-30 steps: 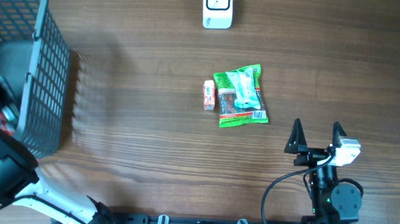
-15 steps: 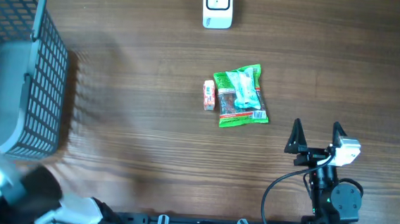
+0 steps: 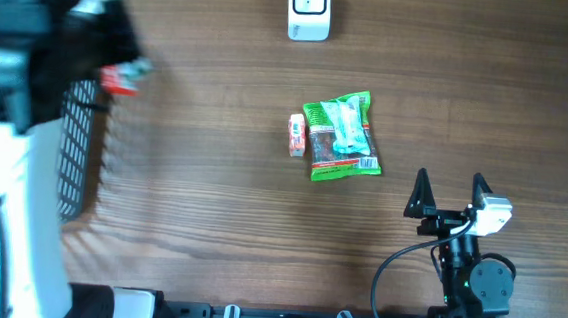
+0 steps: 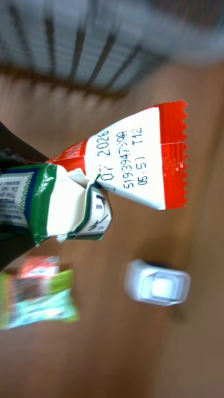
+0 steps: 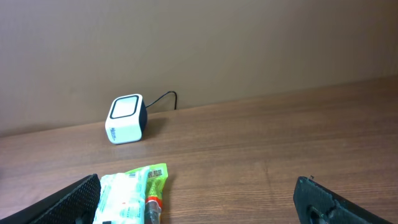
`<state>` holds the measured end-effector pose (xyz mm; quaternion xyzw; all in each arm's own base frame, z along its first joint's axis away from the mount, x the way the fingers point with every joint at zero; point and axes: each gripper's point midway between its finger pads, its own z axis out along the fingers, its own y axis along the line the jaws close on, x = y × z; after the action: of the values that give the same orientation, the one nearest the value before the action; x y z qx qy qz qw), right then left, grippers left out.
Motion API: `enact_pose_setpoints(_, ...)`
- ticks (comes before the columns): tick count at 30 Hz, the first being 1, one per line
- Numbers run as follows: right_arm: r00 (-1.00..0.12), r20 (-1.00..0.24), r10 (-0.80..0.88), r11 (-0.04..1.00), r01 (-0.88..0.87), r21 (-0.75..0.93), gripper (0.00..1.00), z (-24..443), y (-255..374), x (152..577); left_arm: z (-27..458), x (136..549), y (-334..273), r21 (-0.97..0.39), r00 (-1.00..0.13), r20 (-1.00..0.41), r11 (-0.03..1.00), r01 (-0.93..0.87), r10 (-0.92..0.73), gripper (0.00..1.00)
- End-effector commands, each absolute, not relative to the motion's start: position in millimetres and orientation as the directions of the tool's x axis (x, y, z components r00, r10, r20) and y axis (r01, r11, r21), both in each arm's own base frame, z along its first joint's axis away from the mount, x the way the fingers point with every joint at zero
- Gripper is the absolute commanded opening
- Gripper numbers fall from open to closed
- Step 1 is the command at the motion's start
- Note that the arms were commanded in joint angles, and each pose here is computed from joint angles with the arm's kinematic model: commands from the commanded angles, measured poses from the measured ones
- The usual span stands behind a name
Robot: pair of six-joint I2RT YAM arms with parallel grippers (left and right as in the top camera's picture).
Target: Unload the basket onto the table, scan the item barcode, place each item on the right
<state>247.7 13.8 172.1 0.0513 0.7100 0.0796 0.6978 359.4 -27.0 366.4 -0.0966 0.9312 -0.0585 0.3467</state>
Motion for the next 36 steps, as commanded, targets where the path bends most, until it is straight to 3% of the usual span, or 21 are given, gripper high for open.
enact_pose_setpoints(1,-0.010,-0.982,0.188,0.982,-0.022,0.188,1.00,173.8,10.4,247.7,293.7,363.9,-85.9,-0.192,-0.862,-0.465,0.974,-0.122,-0.199,0.14)
enact_pose_setpoints(8,-0.010,-0.982,0.189,0.982,-0.022,0.189,1.00,173.8,10.4,247.7,151.3,357.3,-161.7,-0.140,-0.955,-0.290,0.990,-0.028,-0.068,0.14)
enact_pose_setpoints(11,-0.010,-0.982,0.189,0.982,-0.022,0.189,1.00,173.8,10.4,247.7,88.9,347.7,-175.2,-0.128,-0.970,-0.224,0.989,-0.071,-0.099,0.14)
enact_pose_setpoints(16,-0.010,-0.982,0.188,0.982,-0.022,0.188,1.00,173.8,10.4,247.7,38.8,343.4,-177.3,-0.126,-0.976,-0.183,0.987,-0.098,-0.121,0.17)
enact_pose_setpoints(19,-0.010,-0.982,0.189,0.982,-0.022,0.189,1.00,173.8,10.4,247.7,28.9,349.4,-180.1,-0.134,-0.973,-0.197,0.986,-0.095,-0.121,0.21)
enact_pose_setpoints(21,-0.010,-0.982,0.188,0.982,-0.022,0.188,1.00,173.8,10.4,247.7,27.3,353.3,-183.0,-0.145,-0.971,-0.207,0.985,-0.093,-0.122,0.43)
enact_pose_setpoints(23,-0.010,-0.982,0.188,0.982,-0.022,0.188,1.00,173.8,10.4,247.7,27.3,353.3,-183.0,-0.144,-0.971,-0.208,0.986,-0.089,-0.118,0.49)
enact_pose_setpoints(25,-0.010,-0.982,0.189,0.982,-0.022,0.189,1.00,173.8,10.4,247.7,27.2,353.8,-181.9,-0.138,-0.972,-0.211,0.988,-0.072,-0.100,0.66)
enact_pose_setpoints(31,-0.010,-0.982,0.189,0.982,-0.022,0.189,1.00,173.8,10.4,247.7,45.5,366.5,-164.9,-0.157,-0.957,-0.255,0.983,-0.099,-0.137,0.74)
enact_pose_setpoints(36,-0.010,-0.982,0.189,0.982,-0.022,0.189,1.00,173.8,10.4,247.7,106.4,384.9,-140.6,-0.218,-0.907,-0.364,0.966,-0.136,-0.210,0.75)
